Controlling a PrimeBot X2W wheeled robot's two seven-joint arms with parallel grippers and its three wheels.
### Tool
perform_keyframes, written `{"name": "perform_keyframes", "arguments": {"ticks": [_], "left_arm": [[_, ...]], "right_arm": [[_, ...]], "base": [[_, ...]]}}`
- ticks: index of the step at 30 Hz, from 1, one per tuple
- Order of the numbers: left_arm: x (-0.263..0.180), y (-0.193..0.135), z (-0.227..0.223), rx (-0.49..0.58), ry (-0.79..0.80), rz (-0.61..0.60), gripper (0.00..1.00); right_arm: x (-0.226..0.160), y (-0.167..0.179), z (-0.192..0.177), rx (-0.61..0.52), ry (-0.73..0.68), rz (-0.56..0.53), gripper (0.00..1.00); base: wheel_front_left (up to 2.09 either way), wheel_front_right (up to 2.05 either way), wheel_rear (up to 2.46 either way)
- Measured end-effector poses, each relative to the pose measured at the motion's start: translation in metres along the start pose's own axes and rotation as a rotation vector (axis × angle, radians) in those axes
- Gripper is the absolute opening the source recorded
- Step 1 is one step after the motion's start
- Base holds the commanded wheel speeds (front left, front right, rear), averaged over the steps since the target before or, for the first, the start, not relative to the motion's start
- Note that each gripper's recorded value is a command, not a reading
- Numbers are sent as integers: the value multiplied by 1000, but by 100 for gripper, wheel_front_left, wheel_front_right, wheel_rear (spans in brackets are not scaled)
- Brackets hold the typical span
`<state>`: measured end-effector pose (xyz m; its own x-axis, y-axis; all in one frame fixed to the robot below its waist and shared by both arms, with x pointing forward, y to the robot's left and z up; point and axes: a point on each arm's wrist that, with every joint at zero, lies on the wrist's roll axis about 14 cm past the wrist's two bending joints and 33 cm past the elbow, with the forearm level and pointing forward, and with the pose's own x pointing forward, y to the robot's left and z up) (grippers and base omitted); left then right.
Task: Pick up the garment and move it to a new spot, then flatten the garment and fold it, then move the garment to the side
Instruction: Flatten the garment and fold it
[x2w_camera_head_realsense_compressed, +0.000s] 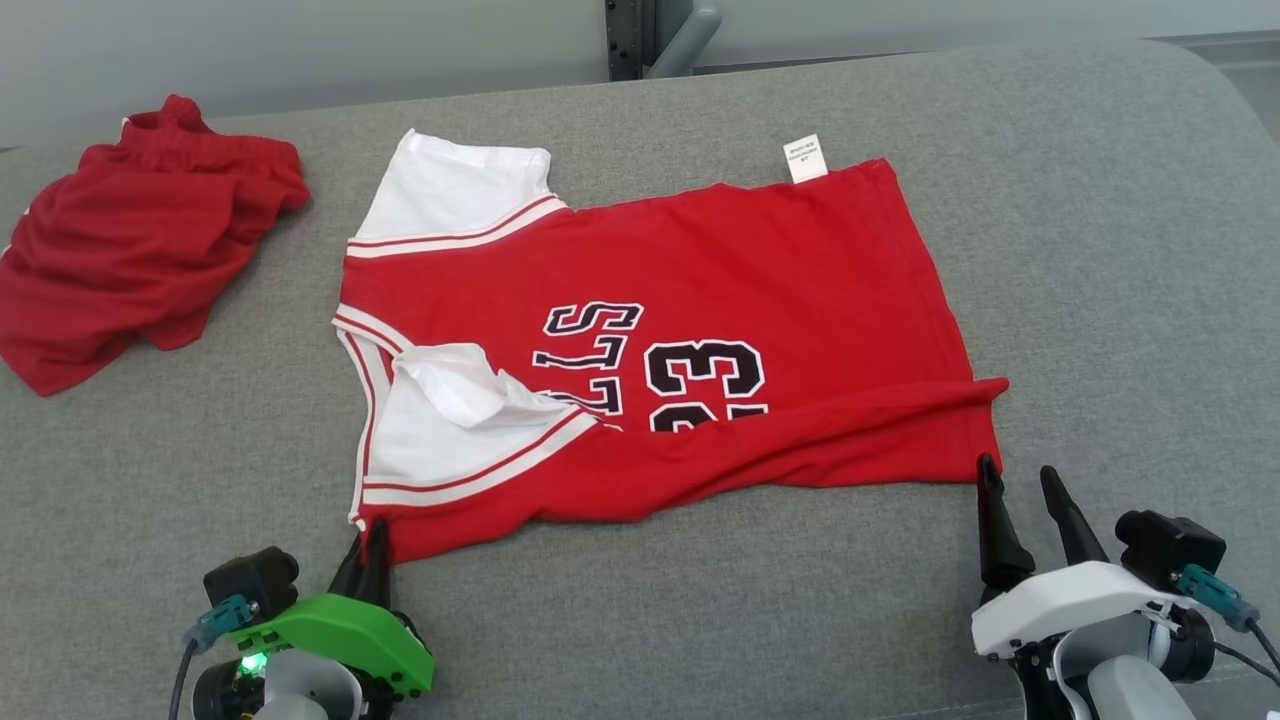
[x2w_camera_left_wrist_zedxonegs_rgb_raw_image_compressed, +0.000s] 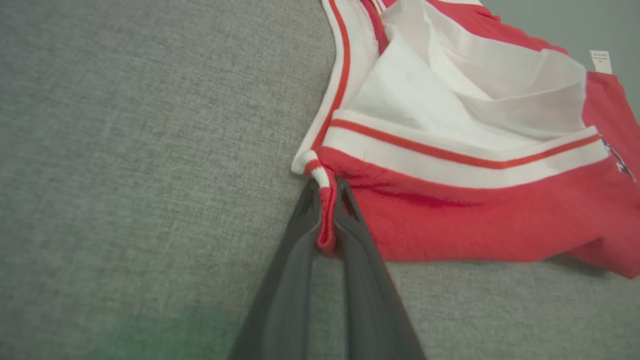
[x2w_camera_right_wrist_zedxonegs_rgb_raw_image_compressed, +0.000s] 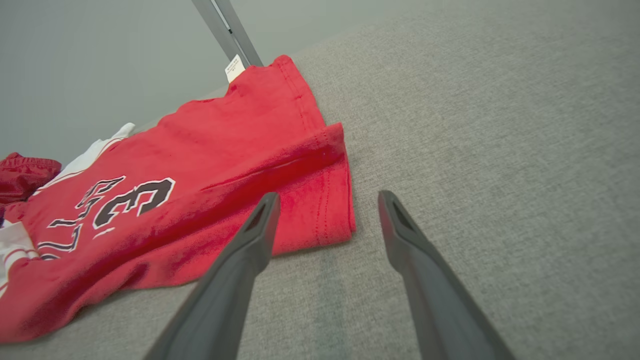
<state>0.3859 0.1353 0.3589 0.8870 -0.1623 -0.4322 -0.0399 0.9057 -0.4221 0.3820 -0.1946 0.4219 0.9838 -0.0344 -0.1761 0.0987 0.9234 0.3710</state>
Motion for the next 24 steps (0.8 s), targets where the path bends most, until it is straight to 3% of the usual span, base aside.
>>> {"name": "perform_keyframes", "arguments": {"ticks": [11, 13, 16, 17, 18, 21, 24], "left_arm": [[-4, -9, 30, 22, -126, -26, 0], [-6, -8, 36, 26, -146, -22, 0], [-9, -5, 41, 28, -163, -9, 0], [-10, -4, 42, 27, -167, -8, 0], [-11, -4, 42, 28, -169, -6, 0], [-13, -3, 46, 29, -183, -1, 0], [-15, -3, 49, 28, -195, -1, 0]], "right_arm": [[22, -3, -40, -4, 180, -25, 100], [28, 0, -44, -3, 202, -22, 84], [37, 6, -47, 37, 223, -17, 75], [39, 8, -48, 44, 229, -14, 63], [41, 9, -49, 45, 235, -13, 42], [45, 14, -52, 48, 251, -4, 0], [47, 21, -52, 87, 247, 2, 0]], "base": [[0, 0, 0], [0, 0, 0], [0, 0, 0], [0, 0, 0], [0, 0, 0], [0, 0, 0], [0, 0, 0]]}}
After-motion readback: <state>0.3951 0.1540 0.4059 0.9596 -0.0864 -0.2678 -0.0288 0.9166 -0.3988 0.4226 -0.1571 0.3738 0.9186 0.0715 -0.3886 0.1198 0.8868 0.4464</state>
